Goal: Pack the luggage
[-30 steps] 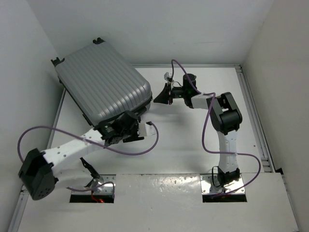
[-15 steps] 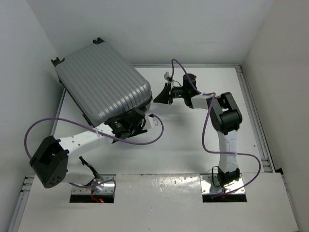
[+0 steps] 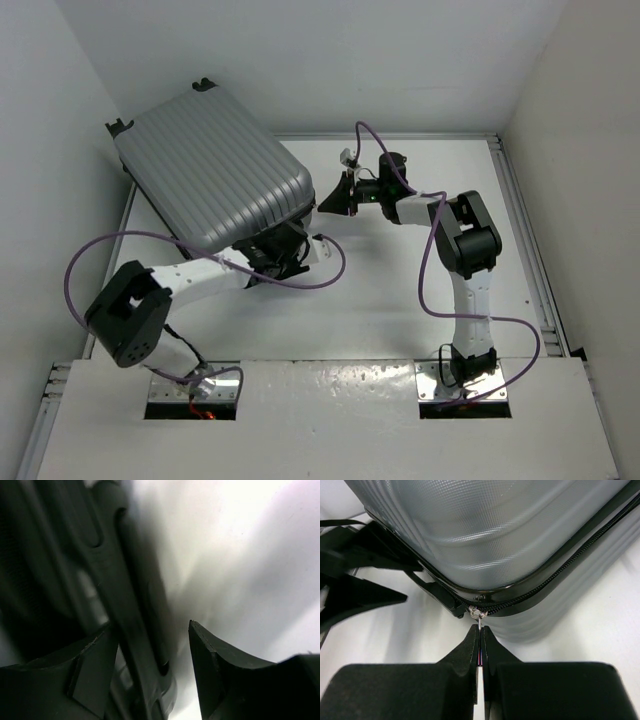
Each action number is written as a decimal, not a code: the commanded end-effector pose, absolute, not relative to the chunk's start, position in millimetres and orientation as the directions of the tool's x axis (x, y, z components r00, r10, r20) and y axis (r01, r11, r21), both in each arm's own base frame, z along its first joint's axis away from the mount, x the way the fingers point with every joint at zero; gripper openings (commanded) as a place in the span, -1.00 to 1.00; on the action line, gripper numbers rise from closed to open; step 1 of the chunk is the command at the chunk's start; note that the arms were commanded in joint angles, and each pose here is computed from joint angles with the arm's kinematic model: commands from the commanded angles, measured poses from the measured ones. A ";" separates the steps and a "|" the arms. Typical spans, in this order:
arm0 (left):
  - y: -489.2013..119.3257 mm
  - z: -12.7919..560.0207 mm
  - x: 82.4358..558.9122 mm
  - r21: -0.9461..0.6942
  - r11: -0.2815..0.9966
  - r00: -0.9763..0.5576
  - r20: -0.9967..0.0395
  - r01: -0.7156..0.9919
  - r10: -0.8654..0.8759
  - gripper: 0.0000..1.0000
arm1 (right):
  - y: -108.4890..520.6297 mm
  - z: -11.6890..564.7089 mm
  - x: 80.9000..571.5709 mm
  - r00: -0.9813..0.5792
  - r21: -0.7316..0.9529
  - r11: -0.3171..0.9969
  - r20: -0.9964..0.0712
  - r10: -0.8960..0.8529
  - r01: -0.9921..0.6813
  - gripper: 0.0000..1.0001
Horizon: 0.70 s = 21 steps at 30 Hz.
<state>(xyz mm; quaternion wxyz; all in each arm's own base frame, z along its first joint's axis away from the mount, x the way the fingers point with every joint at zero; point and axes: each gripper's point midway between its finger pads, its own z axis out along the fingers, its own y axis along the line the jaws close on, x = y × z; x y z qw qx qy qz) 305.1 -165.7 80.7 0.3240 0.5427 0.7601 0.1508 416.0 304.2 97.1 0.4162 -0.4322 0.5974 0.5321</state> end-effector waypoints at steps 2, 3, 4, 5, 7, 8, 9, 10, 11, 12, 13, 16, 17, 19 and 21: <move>-162.6 80.1 330.0 0.590 0.434 -0.260 -0.359 0.681 0.896 0.27 | 297.8 124.4 424.7 -0.172 0.171 0.042 -0.984 -0.039 -0.984 -0.99; -161.5 76.1 330.4 0.579 0.436 -0.266 -0.358 0.689 0.895 0.23 | 297.8 124.5 424.9 -0.175 0.174 0.044 -0.984 -0.039 -0.984 -0.99; -161.5 76.0 330.4 0.579 0.436 -0.266 -0.358 0.689 0.895 0.20 | 297.9 125.0 424.7 -0.174 0.172 0.042 -0.984 -0.038 -0.984 -0.99; -162.3 71.9 331.4 0.578 0.434 -0.267 -0.353 0.691 0.897 0.10 | 296.0 126.4 426.0 -0.174 0.173 0.045 -0.984 -0.036 -0.984 -0.99; -165.7 66.6 329.6 0.560 0.428 -0.261 -0.355 0.710 0.898 -0.17 | 297.4 126.8 424.9 -0.168 0.167 0.039 -0.985 -0.036 -0.985 -0.99; -165.3 62.9 326.8 0.551 0.424 -0.260 -0.352 0.718 0.899 -0.57 | 297.8 126.4 423.7 -0.171 0.170 0.037 -0.985 -0.037 -0.985 -0.99; -165.1 63.2 327.1 0.555 0.414 -0.253 -0.346 0.721 0.904 -0.73 | 297.2 126.7 424.4 -0.170 0.168 0.039 -0.985 -0.036 -0.985 -0.99; -165.6 61.6 322.7 0.547 0.392 -0.229 -0.344 0.740 0.911 -0.87 | 297.7 128.2 423.5 -0.164 0.163 0.037 -0.986 -0.035 -0.986 -0.99; -163.6 61.8 320.9 0.552 0.378 -0.217 -0.335 0.743 0.917 -1.00 | 295.0 125.7 425.0 -0.168 0.167 0.043 -0.985 -0.037 -0.985 -0.99; -160.1 61.5 315.3 0.556 0.346 -0.187 -0.322 0.756 0.928 -1.00 | 294.0 124.9 425.1 -0.160 0.159 0.045 -0.986 -0.041 -0.986 -0.99; -160.0 60.9 309.6 0.546 0.320 -0.160 -0.319 0.774 0.934 -1.00 | 291.3 123.9 426.7 -0.160 0.158 0.049 -0.986 -0.043 -0.986 -0.99; -151.8 69.1 289.5 0.558 0.228 -0.052 -0.313 0.798 0.948 -1.00 | 285.6 120.0 428.1 -0.154 0.151 0.054 -0.986 -0.061 -0.987 -0.99; -153.6 70.7 282.4 0.552 0.203 -0.011 -0.332 0.808 0.943 -1.00 | 284.4 119.2 426.3 -0.150 0.147 0.047 -0.986 -0.067 -0.988 -0.99; -142.4 63.3 262.7 0.553 0.112 0.070 -0.297 0.826 0.952 -1.00 | 276.9 118.7 427.6 -0.148 0.143 0.060 -0.986 -0.072 -0.988 -0.99; -139.6 75.9 250.9 0.586 0.068 0.151 -0.317 0.807 0.937 -1.00 | 273.3 118.1 423.7 -0.167 0.162 0.055 -0.983 -0.079 -0.985 -0.99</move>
